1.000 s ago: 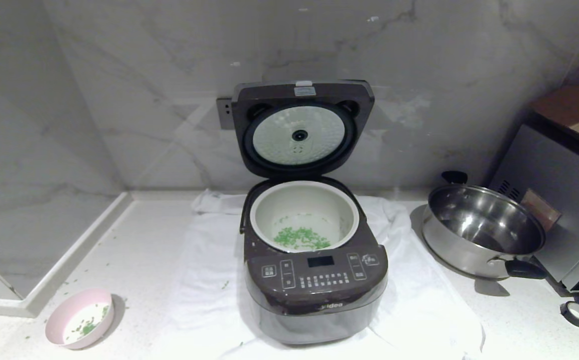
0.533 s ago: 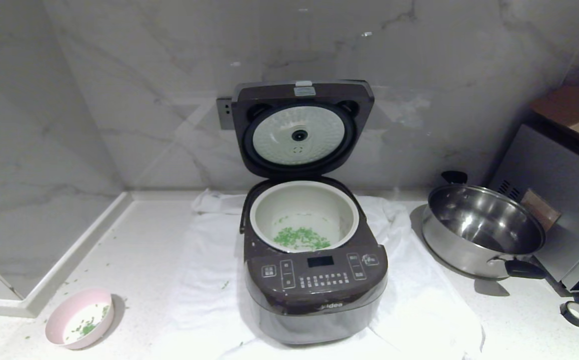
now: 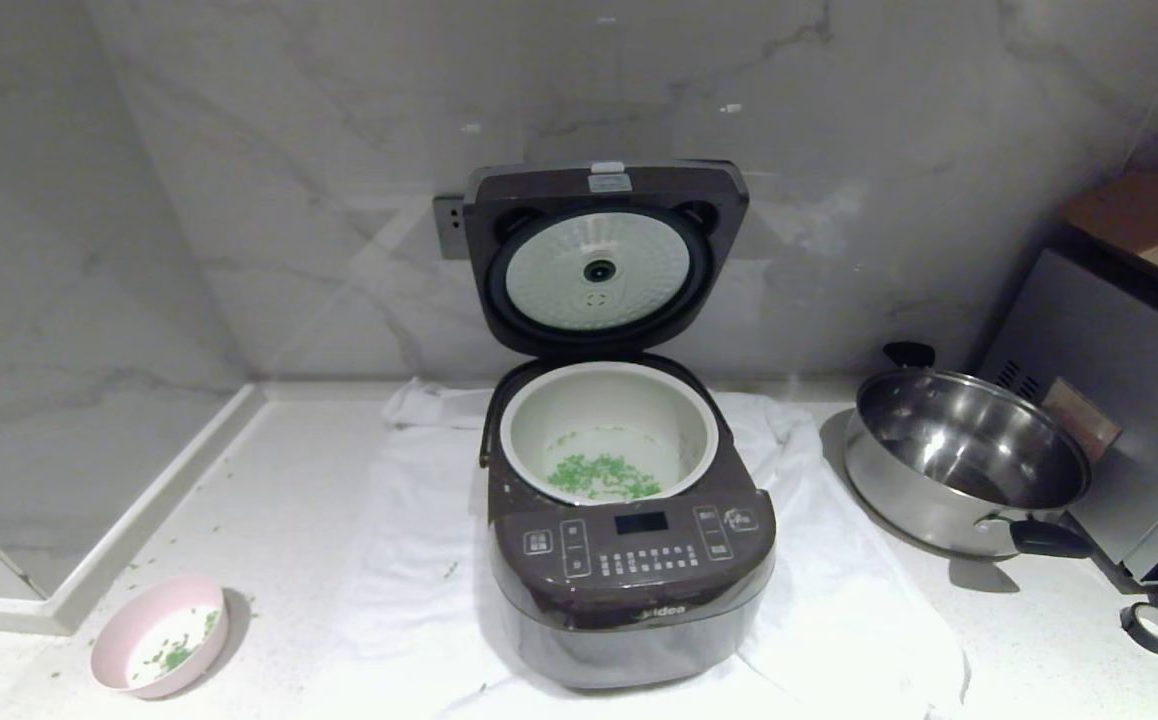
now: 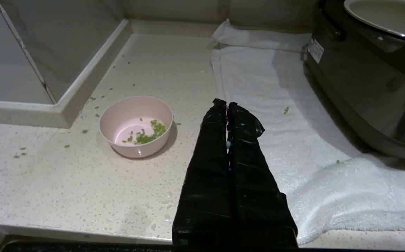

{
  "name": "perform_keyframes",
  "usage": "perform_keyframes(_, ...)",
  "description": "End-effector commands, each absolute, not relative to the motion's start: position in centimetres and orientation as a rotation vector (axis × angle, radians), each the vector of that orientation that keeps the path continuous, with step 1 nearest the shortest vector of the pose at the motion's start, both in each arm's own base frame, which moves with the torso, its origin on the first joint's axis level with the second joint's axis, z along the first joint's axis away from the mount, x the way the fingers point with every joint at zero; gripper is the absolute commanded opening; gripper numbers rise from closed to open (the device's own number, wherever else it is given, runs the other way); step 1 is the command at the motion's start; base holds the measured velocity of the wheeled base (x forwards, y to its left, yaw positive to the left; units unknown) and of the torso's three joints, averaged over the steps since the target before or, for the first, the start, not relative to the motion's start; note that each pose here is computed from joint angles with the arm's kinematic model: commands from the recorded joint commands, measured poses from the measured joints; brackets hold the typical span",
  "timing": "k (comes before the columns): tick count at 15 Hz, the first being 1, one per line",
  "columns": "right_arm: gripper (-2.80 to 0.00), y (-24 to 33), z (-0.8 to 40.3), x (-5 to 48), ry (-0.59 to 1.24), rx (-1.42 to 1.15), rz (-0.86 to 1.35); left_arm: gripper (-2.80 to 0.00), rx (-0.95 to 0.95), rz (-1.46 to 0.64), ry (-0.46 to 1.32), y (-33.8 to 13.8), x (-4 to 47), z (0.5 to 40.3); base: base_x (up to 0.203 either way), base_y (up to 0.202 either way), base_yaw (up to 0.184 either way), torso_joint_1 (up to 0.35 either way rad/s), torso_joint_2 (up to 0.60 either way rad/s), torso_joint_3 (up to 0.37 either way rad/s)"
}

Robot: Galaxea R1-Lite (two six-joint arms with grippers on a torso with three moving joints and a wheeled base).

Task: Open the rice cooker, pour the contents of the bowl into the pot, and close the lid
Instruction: Turn on the tap

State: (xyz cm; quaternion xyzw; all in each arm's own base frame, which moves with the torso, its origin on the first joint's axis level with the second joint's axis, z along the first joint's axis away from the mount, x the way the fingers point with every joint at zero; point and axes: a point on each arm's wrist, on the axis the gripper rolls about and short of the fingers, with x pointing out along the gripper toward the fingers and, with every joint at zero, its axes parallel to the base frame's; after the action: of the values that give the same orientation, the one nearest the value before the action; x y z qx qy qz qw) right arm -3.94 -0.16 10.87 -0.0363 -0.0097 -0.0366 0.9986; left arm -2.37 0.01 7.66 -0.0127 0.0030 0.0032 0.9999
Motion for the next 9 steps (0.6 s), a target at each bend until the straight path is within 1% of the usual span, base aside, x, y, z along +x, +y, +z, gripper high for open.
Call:
perform_keyframes(1, -2.80, -0.13, 8.51, -2.93, 0.037, -0.089, -0.058, -2.80, -0.025, 0.009, 0.008, 0.01, -2.37, 7.64, 0.000, 0.000, 0.000, 0.000, 0.00, 0.000)
perform_keyframes(3, -2.80, -0.11, 8.42, -2.50, -0.038, -0.075, -0.051, -2.80, -0.023, 0.008, 0.008, 0.00, -2.39, 7.66, 0.000, 0.000, 0.000, 0.000, 0.00, 0.000)
perform_keyframes(9, -2.80, -0.05, 8.31, -2.43, -0.042, -0.047, -0.029, -2.80, -0.021, 0.011, 0.005, 0.01, -2.38, 7.69, 0.000, 0.000, 0.000, 0.000, 0.00, 0.000)
